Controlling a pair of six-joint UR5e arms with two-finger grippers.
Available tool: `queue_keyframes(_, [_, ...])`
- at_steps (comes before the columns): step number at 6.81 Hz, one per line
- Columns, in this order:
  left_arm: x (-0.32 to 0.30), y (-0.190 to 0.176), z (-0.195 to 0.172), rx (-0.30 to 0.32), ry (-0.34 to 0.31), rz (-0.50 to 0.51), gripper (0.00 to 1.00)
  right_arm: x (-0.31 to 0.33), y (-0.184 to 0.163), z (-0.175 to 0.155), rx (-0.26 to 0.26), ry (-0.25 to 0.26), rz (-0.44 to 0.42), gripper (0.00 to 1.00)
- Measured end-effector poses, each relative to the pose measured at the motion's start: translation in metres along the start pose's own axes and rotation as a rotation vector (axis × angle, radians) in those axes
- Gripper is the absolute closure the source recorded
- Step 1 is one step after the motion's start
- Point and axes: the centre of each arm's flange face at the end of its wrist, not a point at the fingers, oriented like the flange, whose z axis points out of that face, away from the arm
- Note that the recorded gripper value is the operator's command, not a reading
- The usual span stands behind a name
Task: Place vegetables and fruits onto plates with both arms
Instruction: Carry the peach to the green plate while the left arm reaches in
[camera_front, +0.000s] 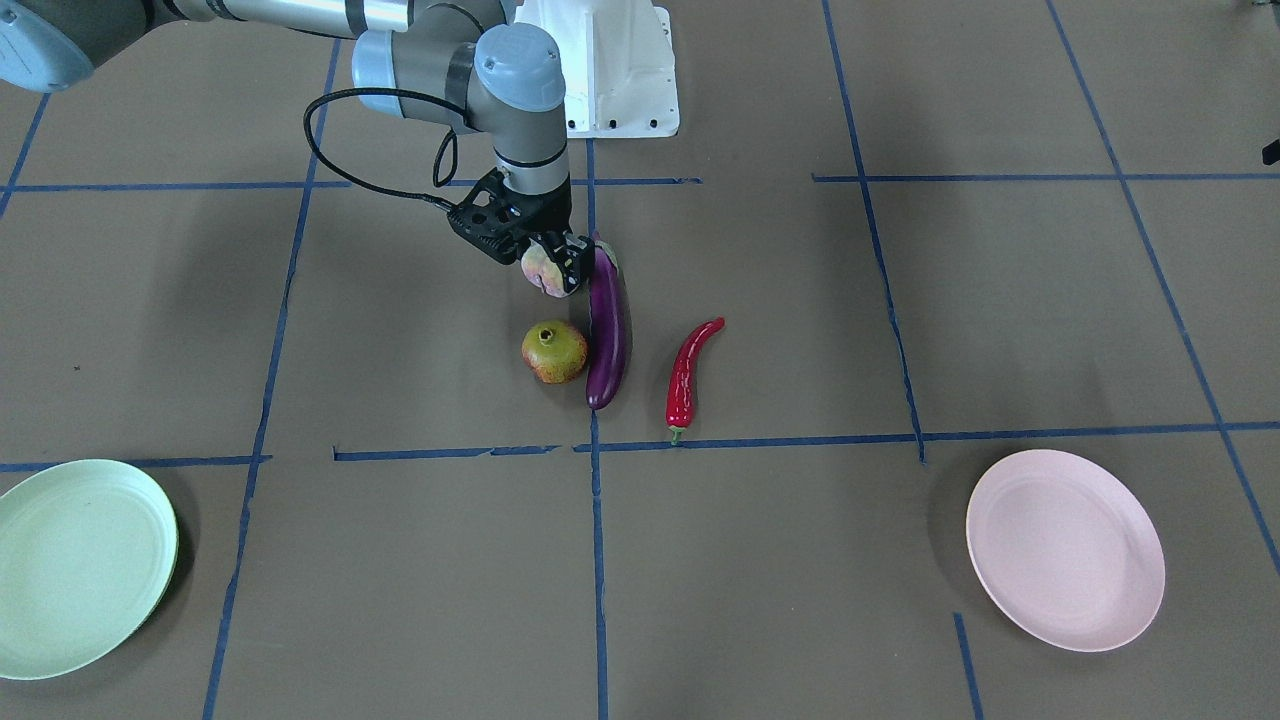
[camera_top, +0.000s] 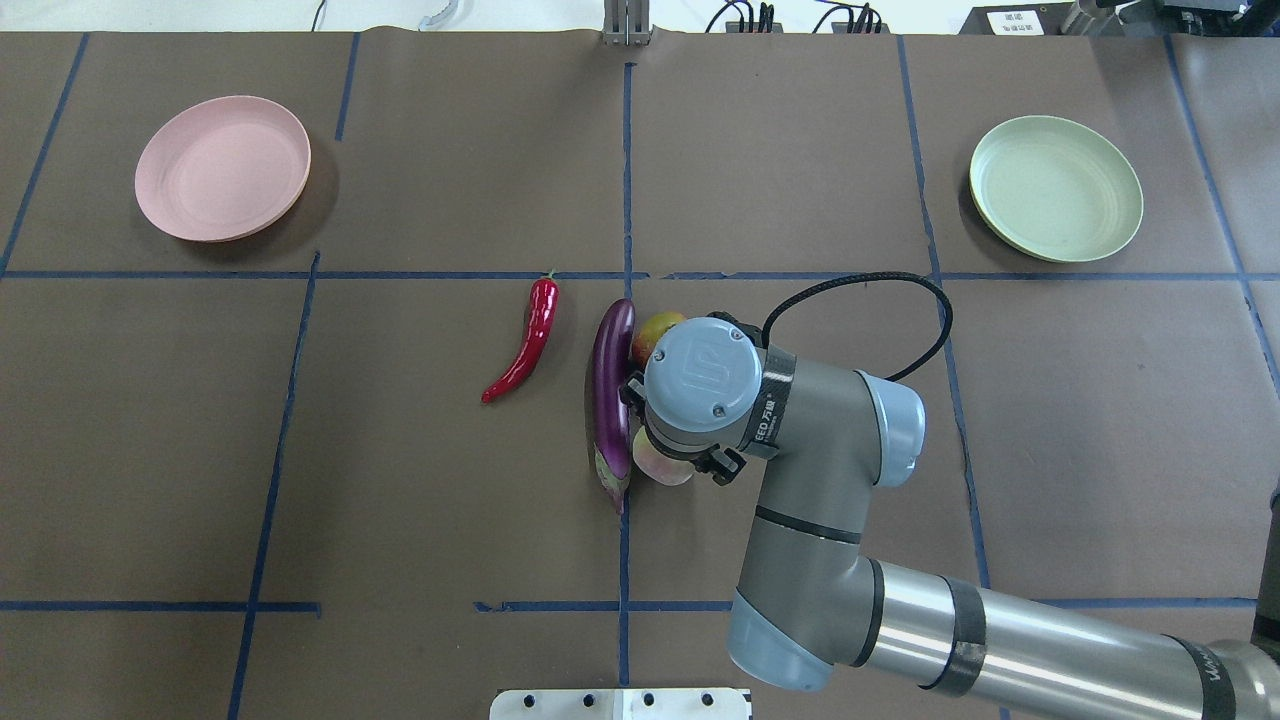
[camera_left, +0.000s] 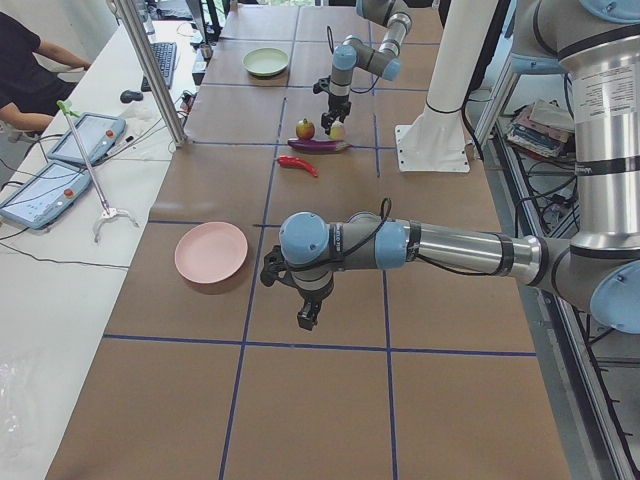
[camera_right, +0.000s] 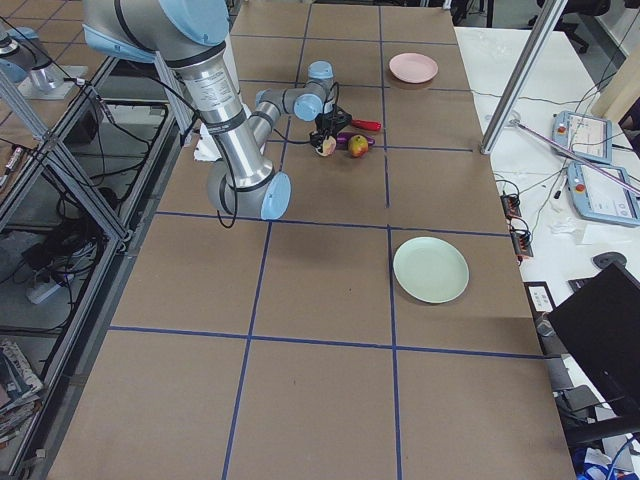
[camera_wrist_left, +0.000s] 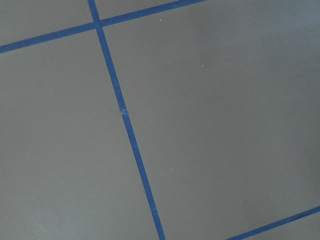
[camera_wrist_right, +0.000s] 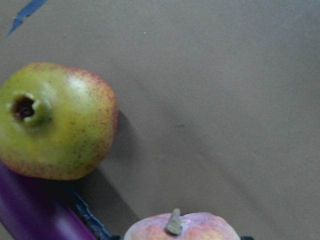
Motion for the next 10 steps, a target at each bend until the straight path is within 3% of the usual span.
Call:
queue_keyframes(2, [0.003, -0.001, -0.001, 0.029, 0.015, 0.024, 0.00, 0.022, -0.016, -0.065, -0.023, -0.083, 0.002, 1.00])
queue_keyframes(4, [0.020, -0.011, -0.001, 0.071, 0.110, -0.079, 0.00, 0.031, -0.059, -0.120, 0.019, -0.119, 0.019, 1.00])
queue_keyframes(5, [0.040, -0.026, 0.006, 0.086, 0.140, -0.121, 0.00, 0.033, -0.092, -0.131, 0.060, -0.122, -0.022, 1.00])
queue_keyframes(7, [0.109, -0.077, 0.032, 0.098, 0.196, -0.171, 0.00, 0.047, -0.187, -0.138, 0.124, -0.068, -0.136, 1.00])
queue_keyframes(9, [0.215, -0.152, 0.053, 0.083, 0.259, -0.159, 0.00, 0.064, -0.309, -0.137, 0.111, 0.030, -0.261, 1.00])
queue_keyframes(10, [0.278, -0.185, 0.067, 0.085, 0.259, -0.123, 0.00, 0.074, -0.366, -0.131, 0.091, 0.062, -0.320, 1.00])
